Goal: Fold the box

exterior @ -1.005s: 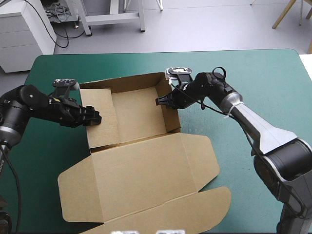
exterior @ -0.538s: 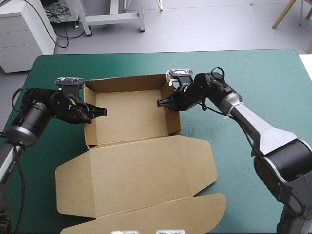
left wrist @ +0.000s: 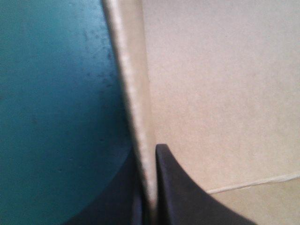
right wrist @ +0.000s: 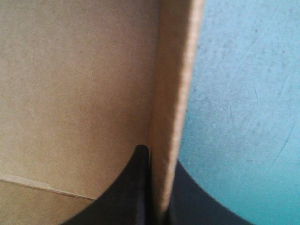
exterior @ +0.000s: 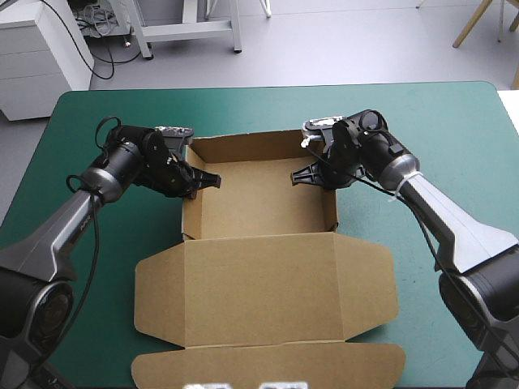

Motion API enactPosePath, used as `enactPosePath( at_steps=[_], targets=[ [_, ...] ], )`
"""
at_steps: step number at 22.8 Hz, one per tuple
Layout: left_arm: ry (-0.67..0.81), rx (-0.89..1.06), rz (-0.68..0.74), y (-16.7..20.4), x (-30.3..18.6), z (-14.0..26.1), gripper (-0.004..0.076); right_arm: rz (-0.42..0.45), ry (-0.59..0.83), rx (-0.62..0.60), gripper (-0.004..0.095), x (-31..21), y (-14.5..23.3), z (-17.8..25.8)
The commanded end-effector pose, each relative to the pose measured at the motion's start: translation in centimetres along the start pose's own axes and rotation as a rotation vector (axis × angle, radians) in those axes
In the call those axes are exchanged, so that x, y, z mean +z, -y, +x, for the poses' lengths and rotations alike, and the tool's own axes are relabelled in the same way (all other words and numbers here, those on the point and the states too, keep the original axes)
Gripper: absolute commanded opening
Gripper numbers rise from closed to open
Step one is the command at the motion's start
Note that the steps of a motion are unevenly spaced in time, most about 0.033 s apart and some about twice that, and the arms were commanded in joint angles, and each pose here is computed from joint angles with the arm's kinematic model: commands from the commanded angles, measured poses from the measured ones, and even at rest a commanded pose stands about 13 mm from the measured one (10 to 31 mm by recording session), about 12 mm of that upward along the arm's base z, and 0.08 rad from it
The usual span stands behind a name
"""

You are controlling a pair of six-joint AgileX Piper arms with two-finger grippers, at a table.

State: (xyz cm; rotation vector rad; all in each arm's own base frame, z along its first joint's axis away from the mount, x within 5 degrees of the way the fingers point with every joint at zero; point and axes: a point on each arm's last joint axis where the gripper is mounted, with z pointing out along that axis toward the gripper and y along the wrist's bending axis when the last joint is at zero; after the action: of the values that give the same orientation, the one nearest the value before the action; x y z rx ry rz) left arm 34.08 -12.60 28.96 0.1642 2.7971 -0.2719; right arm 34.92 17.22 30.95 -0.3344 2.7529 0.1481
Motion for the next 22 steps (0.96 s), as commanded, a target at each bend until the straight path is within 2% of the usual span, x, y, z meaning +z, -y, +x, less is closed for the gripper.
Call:
enactPosePath(
  at_steps=[1,6,8,10,11,12,13,14,17,22],
  targets=[
    [0.066,0.025,0.054,1.4,-1.0,-0.8,-0.0010,-0.005,0.012,-0.021,-0.0019,-1.5,-0.3,-0.1],
    [-0.025,0.050,0.028,1.3,1.0,-0.5,-0.0009,-0.004,-0.132,-0.022,-0.0016,2.8,-0.6,0.2],
    [-0.030,0.066,0.008,1.1,1.0,-0.5,0.0019,-0.010,-0.130,-0.050,0.0049,2.6,-0.7,0.2],
    [-0.028,0.083,0.010,1.1,1.0,-0.5,0.0118,-0.011,-0.114,-0.041,0.0219,2.3,-0.8,-0.1],
    [-0.027,0.102,0.019,1.2,1.0,-0.5,0.0211,0.006,-0.099,-0.002,0.0370,2.0,-0.6,-0.4],
    [-0.027,0.101,0.019,1.2,1.0,-0.5,0.0269,0.023,-0.088,0.023,0.0452,1.9,-0.5,-0.5],
    [-0.028,0.128,0.019,1.2,1.0,-0.5,0.0382,0.059,-0.065,0.046,0.0567,1.6,-0.1,-0.9],
    [-0.028,0.130,0.017,1.2,1.0,-0.5,0.0442,0.069,-0.058,0.052,0.0599,1.5,-0.1,-1.0],
    [-0.021,0.150,0.016,1.2,0.9,-0.6,0.0556,0.089,-0.034,0.046,0.0607,1.1,0.1,-1.3],
    [0.038,0.164,0.015,1.5,-1.0,-1.8,0.0550,0.080,0.030,0.004,0.0607,-0.5,0.0,-2.4]
  ],
)
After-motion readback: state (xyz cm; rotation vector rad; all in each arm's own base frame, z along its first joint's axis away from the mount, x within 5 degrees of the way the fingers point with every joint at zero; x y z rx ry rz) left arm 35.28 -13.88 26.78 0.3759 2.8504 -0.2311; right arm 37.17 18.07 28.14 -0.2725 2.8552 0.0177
